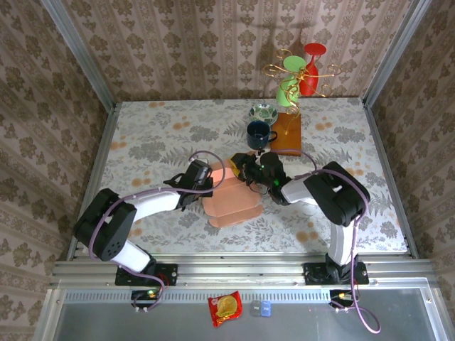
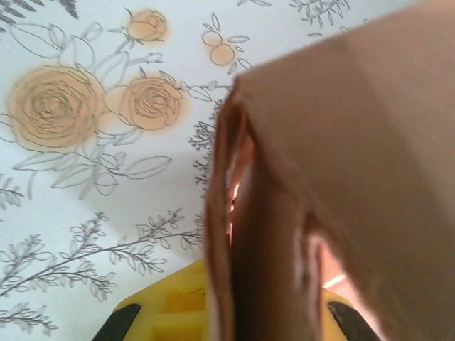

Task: Fold the paper box

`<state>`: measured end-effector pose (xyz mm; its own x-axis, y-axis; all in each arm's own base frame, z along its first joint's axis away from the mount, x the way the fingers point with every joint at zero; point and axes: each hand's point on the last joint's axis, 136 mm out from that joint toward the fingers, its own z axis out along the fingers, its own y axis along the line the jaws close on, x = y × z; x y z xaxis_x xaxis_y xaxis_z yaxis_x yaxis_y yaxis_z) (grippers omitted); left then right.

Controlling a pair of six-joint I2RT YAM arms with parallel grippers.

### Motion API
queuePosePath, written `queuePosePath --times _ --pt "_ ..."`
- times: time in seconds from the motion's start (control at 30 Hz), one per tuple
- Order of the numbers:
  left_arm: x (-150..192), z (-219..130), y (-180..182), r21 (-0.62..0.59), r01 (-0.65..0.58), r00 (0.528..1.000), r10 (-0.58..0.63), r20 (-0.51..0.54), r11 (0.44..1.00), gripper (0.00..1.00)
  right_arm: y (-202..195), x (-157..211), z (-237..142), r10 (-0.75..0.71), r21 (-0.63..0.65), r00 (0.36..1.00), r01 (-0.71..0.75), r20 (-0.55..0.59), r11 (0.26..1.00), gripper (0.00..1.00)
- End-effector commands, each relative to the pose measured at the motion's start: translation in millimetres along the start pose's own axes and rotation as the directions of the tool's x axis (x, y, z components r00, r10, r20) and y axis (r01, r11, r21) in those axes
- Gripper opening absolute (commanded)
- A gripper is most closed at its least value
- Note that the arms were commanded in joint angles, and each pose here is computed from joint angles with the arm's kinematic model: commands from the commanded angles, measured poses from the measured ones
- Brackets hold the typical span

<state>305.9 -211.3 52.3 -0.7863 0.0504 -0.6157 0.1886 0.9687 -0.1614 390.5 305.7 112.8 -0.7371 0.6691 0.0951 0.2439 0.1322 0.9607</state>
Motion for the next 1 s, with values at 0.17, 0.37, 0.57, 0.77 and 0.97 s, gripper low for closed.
queuePosePath --times 0.17,0.37,0.57,0.77,0.97 --pt "-23.9 -20.0 -0.7 -0.017 -0.005 0.999 0.005 0.037 1.000 0.00 60.8 -6.2 -45.6 -0.176 0.135 0.984 0.174 0.006 0.975 0.71" --pt "-39.0 -30.6 -2.8 0.031 -0.009 1.000 0.008 0.021 0.999 0.00 106.6 -15.7 -79.6 -0.267 0.089 0.964 0.265 0.015 0.960 0.72" --pt "-59.4 -45.3 1.3 0.091 -0.016 1.000 0.014 0.026 0.996 0.00 125.4 -33.5 -123.3 -0.381 0.134 0.924 0.374 0.024 0.918 0.68" --pt "-85.1 -62.4 -14.2 0.360 -0.012 1.000 0.016 -0.009 0.933 0.00 133.0 -48.4 -150.2 -0.487 0.173 0.872 0.486 -0.043 0.856 0.61" --pt "-98.7 -74.7 -40.1 0.671 0.099 0.991 -0.011 -0.135 0.734 0.00 139.8 -46.0 -148.8 -0.534 0.105 0.828 0.554 -0.171 0.826 0.47"
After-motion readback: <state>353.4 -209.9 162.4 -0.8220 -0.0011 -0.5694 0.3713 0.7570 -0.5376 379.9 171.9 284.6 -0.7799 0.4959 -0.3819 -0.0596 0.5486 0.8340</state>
